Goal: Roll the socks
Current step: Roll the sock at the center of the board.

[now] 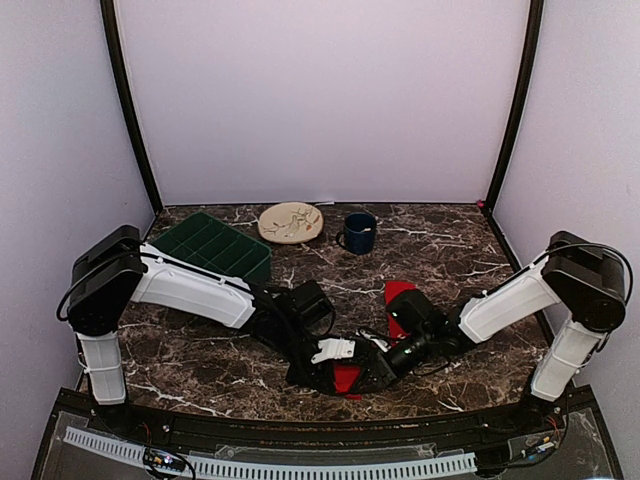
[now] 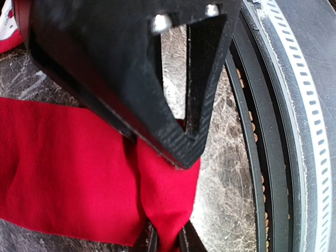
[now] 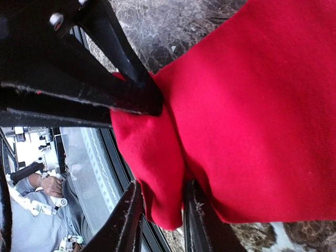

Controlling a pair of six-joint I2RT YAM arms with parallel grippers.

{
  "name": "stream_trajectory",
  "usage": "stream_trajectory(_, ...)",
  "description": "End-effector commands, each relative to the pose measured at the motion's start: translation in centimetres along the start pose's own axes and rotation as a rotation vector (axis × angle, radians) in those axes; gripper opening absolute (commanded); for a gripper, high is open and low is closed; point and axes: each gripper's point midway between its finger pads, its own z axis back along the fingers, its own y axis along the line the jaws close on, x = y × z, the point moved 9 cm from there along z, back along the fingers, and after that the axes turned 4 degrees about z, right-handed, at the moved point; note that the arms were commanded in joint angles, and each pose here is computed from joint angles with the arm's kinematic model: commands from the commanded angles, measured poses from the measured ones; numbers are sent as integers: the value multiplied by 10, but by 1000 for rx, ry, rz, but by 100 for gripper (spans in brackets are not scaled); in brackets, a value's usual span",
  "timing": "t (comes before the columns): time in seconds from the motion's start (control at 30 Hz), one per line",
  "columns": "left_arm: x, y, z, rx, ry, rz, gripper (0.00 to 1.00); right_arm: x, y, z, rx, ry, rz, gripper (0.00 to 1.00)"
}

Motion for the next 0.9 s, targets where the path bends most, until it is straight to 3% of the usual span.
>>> stream_trajectory(0.0, -9, 3, 4, -42, 31, 73, 13, -1, -3, 8, -9, -37, -15, 29)
stream_trajectory(0.47, -22, 12, 5, -138, 66, 191, 13, -6, -7, 27, -42, -151, -34, 33)
stream_trajectory(0.87, -7, 12, 6, -228, 67, 228, 14, -20, 9, 52, -313, -320, 102, 34)
